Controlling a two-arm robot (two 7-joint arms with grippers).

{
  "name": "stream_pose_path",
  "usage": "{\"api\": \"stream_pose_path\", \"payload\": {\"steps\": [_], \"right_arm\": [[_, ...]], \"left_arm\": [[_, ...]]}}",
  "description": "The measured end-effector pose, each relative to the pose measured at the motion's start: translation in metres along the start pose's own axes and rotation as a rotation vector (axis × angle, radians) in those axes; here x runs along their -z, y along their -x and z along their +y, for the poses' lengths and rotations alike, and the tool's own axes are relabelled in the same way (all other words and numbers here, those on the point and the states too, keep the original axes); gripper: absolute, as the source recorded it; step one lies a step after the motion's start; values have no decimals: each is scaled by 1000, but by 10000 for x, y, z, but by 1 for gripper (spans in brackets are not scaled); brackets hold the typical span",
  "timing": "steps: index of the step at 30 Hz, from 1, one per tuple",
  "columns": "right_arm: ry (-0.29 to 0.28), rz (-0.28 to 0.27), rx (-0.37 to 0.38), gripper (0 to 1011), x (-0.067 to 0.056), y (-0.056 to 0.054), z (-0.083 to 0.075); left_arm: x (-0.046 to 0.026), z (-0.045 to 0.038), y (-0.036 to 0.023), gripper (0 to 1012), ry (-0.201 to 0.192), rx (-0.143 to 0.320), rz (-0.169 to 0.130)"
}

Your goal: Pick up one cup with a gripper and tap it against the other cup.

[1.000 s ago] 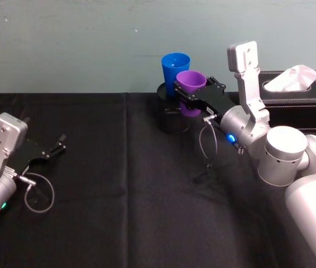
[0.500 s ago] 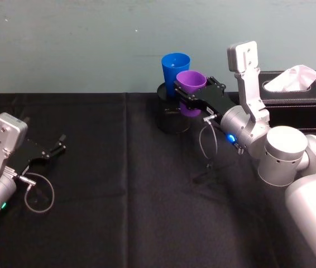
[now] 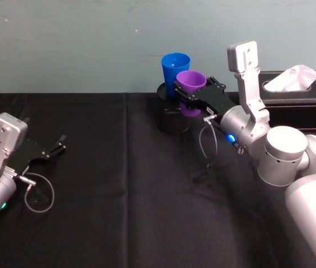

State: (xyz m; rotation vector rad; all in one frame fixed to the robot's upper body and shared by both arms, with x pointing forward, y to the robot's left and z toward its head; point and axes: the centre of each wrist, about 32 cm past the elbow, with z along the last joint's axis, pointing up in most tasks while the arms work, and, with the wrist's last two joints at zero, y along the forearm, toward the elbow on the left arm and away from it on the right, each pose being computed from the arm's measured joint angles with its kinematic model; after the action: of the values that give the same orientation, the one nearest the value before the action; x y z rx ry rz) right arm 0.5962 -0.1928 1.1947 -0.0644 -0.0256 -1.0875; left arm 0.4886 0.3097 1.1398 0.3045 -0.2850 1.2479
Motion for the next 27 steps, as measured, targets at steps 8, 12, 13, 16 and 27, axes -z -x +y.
{"api": "stream_pose_path", "payload": {"steps": [8,12,13,16,27], "right_arm": [[0,0,0,723,0,0,0],[0,0,0,723,0,0,0],[0,0,0,723,0,0,0],[0,0,0,723,0,0,0],[0,0,0,723,0,0,0]], "left_arm": [[0,0,0,1000,0,0,0],[0,0,0,1000,0,0,0],[0,0,0,1000,0,0,0],[0,0,0,1000,0,0,0],[0,0,0,1000,0,0,0]]}}
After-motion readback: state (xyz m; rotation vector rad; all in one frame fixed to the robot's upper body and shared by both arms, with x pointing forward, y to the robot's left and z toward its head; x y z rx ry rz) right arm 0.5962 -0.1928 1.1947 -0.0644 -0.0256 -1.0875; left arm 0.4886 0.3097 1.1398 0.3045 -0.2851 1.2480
